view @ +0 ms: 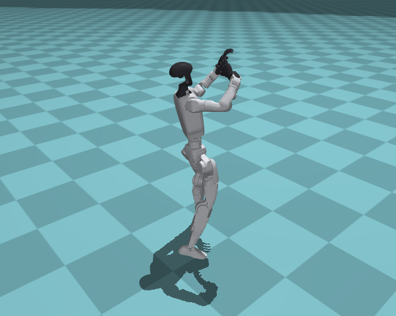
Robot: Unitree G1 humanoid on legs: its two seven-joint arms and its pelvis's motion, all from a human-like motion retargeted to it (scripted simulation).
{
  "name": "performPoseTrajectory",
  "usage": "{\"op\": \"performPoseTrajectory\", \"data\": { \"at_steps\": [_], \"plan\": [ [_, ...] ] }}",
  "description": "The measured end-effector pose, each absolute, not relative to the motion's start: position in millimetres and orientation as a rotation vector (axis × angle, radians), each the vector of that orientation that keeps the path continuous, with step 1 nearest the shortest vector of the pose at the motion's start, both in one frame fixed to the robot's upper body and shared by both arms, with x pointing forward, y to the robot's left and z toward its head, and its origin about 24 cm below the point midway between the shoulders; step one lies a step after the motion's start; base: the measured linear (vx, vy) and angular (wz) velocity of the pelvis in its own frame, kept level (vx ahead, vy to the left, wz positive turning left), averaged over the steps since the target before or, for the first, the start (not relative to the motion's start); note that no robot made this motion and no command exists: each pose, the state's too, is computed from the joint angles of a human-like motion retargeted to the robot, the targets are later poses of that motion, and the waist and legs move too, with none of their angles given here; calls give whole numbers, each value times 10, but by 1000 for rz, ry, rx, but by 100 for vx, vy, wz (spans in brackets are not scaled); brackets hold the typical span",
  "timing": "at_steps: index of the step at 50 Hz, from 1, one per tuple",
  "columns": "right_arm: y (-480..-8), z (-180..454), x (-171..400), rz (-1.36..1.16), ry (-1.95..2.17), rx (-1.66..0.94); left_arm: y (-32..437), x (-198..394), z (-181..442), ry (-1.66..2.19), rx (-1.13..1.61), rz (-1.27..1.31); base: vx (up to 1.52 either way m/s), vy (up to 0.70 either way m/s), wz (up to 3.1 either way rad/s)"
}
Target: Kungfu
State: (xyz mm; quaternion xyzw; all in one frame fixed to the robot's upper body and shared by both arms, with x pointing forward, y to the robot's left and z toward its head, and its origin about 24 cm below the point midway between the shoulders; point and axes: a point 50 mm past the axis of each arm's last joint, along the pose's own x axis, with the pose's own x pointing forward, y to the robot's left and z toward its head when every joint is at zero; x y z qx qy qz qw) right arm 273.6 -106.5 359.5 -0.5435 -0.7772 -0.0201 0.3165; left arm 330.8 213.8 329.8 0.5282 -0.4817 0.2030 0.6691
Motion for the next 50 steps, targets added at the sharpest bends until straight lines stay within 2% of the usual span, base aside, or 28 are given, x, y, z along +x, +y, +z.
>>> {"op": "performPoseTrajectory", "data": {
  "at_steps": [7,12,17,21,25,28,40,50],
  "plan": [
    [-670,2831,3103,289,-1706,-1341,2612,3244,2474,-601,1350,208,-47,2,-360],
    [-223,1668,3194,665,-1161,-1073,2904,2904,1152,-13,1336,-138,-51,-3,-384],
    [35,363,2861,974,-416,-661,2900,2036,-246,725,1122,-734,-24,6,-545],
    [6,-211,2610,1224,112,-484,2708,1268,-885,1145,812,-1123,-12,1,-332],
    [17,-544,2239,1535,434,-543,2521,889,-1062,1365,672,-1388,-31,-37,76],
    [5,-611,2131,1598,498,-577,2367,777,-1135,1348,584,-1394,-14,-3,4],
    [-9,-480,2272,1591,451,-672,2308,901,-1102,1260,595,-1398,-2,-3,16],
    [-151,-471,2389,1511,470,-648,2329,1096,-1052,1231,671,-1420,0,-19,67]
  ]
}}
